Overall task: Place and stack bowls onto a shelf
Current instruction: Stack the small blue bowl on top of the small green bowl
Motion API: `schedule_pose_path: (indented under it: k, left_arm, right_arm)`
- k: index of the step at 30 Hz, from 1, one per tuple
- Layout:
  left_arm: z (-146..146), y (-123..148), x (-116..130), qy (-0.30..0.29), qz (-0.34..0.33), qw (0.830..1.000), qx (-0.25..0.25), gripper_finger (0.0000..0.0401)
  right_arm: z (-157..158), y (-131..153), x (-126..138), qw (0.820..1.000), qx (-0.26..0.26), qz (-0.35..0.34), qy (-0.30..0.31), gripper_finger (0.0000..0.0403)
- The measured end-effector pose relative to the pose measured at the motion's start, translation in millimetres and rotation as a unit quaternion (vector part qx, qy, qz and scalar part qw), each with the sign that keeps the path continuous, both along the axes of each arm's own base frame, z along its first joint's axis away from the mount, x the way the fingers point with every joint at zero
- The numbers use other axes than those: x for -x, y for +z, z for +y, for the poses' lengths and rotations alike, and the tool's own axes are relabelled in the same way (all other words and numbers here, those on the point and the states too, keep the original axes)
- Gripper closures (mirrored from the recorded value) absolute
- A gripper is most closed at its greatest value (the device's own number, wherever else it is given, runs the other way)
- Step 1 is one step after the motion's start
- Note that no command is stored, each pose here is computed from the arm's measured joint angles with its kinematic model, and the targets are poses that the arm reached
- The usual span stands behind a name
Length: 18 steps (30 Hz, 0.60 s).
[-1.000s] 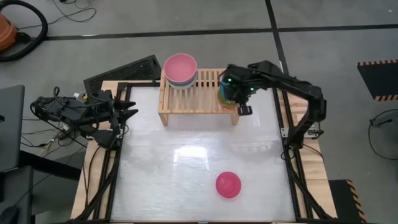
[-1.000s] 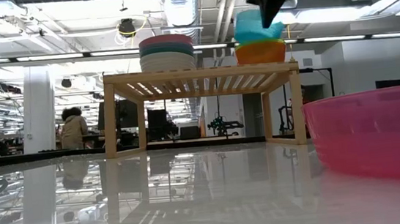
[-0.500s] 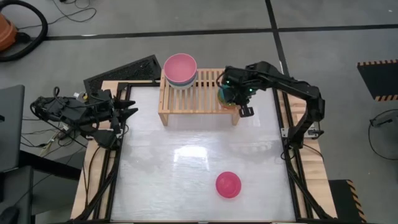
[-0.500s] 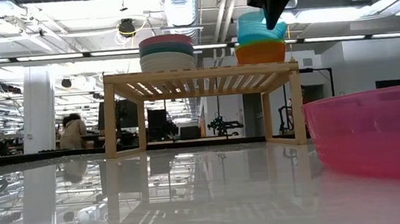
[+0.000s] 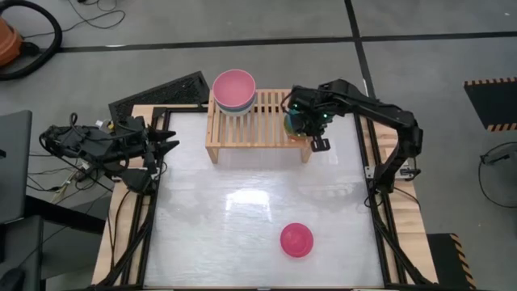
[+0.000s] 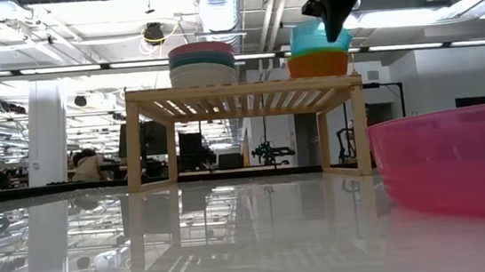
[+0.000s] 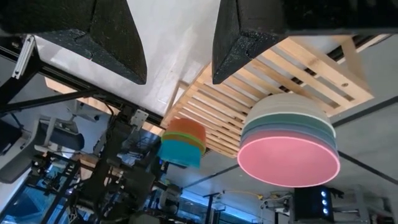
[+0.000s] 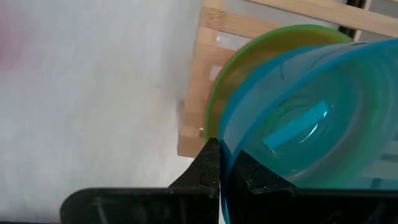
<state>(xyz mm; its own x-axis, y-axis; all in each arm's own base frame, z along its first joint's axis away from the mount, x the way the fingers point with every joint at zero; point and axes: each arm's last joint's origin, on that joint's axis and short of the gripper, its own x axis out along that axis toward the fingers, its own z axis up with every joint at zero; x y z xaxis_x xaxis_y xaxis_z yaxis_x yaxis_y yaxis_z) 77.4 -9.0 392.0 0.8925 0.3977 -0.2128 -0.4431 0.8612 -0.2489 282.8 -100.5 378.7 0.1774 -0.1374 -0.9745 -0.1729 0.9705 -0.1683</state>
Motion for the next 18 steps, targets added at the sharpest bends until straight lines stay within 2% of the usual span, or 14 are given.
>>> schedule_pose_path:
  k: [10,15,18]
  left_arm:
    - [0.1,-1.0,0.3,0.001,0.005,1.0,0.0,0.0234]
    - [0.1,-1.0,0.3,0.001,0.004,1.0,0.001,0.0234]
    - [0.1,-1.0,0.3,0.001,0.004,1.0,0.001,0.0234]
  right_arm:
    - [-0.8,-1.1,-2.3,1.0,0.003,-0.008,0.0,0.0377]
    - [-0.9,-1.1,-2.6,1.0,0.003,-0.01,-0.003,0.0337]
    - [-1.1,-1.0,-3.0,1.0,0.004,-0.012,-0.004,0.0328]
